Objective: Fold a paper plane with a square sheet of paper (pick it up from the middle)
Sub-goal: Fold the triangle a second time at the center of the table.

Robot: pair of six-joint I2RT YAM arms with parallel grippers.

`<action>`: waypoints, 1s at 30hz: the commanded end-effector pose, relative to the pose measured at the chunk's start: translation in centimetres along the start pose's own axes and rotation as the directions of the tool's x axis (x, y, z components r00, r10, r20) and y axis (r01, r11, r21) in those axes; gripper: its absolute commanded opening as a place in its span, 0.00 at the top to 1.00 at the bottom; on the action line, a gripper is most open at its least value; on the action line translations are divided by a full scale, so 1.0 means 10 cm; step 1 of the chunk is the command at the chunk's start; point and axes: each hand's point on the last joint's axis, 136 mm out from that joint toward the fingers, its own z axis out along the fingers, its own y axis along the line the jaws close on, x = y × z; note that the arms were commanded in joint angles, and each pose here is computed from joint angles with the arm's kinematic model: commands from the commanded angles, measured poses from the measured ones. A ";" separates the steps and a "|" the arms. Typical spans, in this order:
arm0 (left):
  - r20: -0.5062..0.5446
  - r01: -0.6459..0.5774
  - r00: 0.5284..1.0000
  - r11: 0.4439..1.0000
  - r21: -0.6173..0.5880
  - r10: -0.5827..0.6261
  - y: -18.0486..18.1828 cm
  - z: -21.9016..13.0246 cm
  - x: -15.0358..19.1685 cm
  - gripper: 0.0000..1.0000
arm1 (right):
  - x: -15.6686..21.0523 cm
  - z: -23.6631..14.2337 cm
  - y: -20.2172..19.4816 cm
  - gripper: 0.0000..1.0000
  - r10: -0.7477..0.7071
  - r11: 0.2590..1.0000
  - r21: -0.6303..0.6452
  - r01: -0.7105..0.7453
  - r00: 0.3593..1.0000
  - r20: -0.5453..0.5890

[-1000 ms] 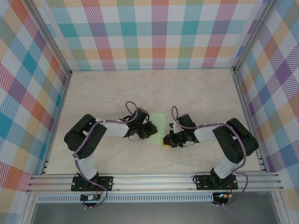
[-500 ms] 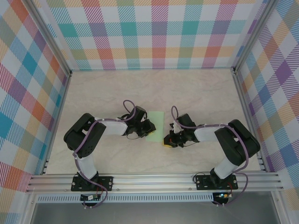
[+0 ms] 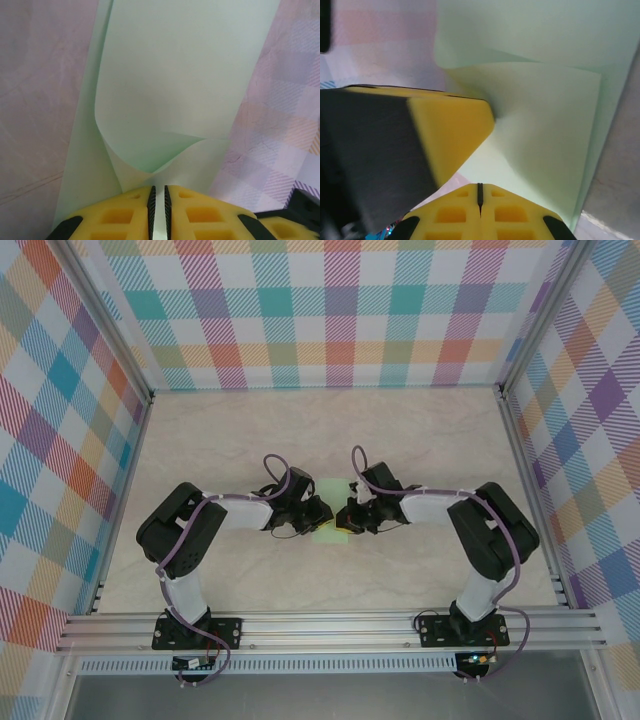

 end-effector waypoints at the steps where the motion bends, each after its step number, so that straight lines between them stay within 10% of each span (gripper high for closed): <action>1: 0.011 0.026 1.000 0.995 -0.092 -0.025 0.31 0.04 -0.02 0.83 | 0.05 0.10 -0.10 1.00 0.038 0.999 0.040 -0.036 0.999 -0.039; 30: 0.120 0.038 0.992 0.995 -0.096 -0.026 0.28 -0.03 -0.55 0.83 | 0.55 0.17 -0.82 1.00 0.169 0.976 0.158 -0.149 0.978 -0.122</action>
